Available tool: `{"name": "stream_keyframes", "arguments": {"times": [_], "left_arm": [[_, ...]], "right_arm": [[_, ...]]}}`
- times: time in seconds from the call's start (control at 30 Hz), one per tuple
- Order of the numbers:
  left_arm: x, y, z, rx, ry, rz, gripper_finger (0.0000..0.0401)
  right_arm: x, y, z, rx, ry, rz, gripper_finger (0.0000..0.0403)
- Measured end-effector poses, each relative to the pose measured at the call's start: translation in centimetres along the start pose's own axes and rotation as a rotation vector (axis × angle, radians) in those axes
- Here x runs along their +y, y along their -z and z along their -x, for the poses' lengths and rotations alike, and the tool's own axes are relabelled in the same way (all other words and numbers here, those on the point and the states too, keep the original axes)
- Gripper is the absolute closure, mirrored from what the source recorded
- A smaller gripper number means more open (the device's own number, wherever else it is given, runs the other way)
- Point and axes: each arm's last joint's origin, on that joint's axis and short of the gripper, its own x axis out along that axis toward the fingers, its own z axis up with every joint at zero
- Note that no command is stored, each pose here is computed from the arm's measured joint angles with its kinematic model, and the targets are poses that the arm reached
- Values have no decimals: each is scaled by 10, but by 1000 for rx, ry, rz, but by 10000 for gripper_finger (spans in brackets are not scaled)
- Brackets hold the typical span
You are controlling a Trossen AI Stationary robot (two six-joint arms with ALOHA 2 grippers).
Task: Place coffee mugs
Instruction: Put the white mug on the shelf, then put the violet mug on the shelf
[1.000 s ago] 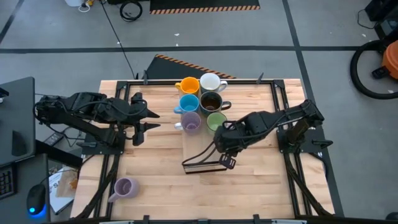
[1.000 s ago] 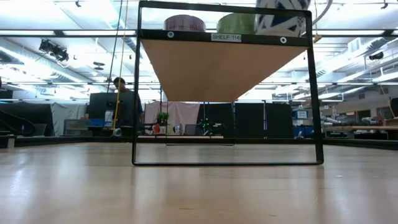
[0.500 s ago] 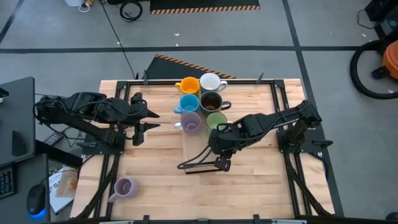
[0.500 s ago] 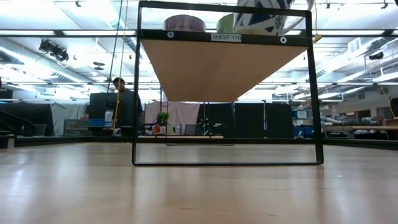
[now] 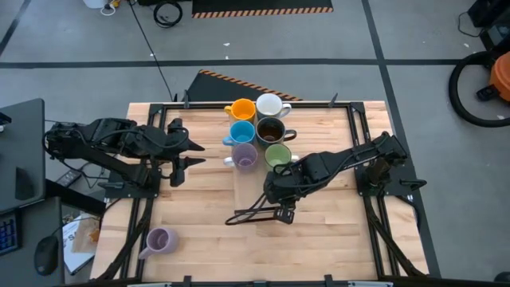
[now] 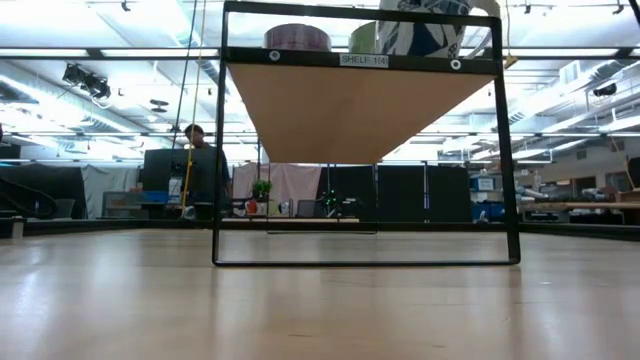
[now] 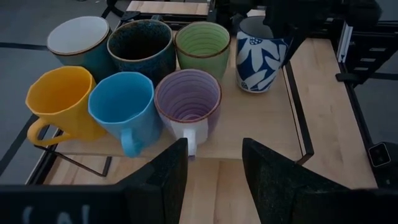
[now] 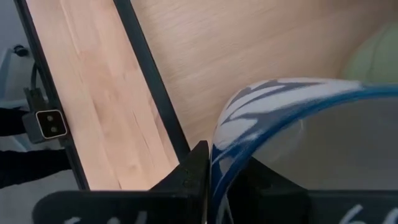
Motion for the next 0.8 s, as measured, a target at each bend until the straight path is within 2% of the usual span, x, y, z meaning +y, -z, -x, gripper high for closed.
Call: {"name": "stream_keyframes", "arguments": {"times": [0.5, 0.8], "left_arm": [[0, 0, 0, 0, 3, 0, 241], [0, 0, 0, 0, 3, 6, 241]], "right_arm": [[-3, -3, 0, -9, -2, -28, 295], [-3, -8, 29, -66, -26, -33, 290]]}}
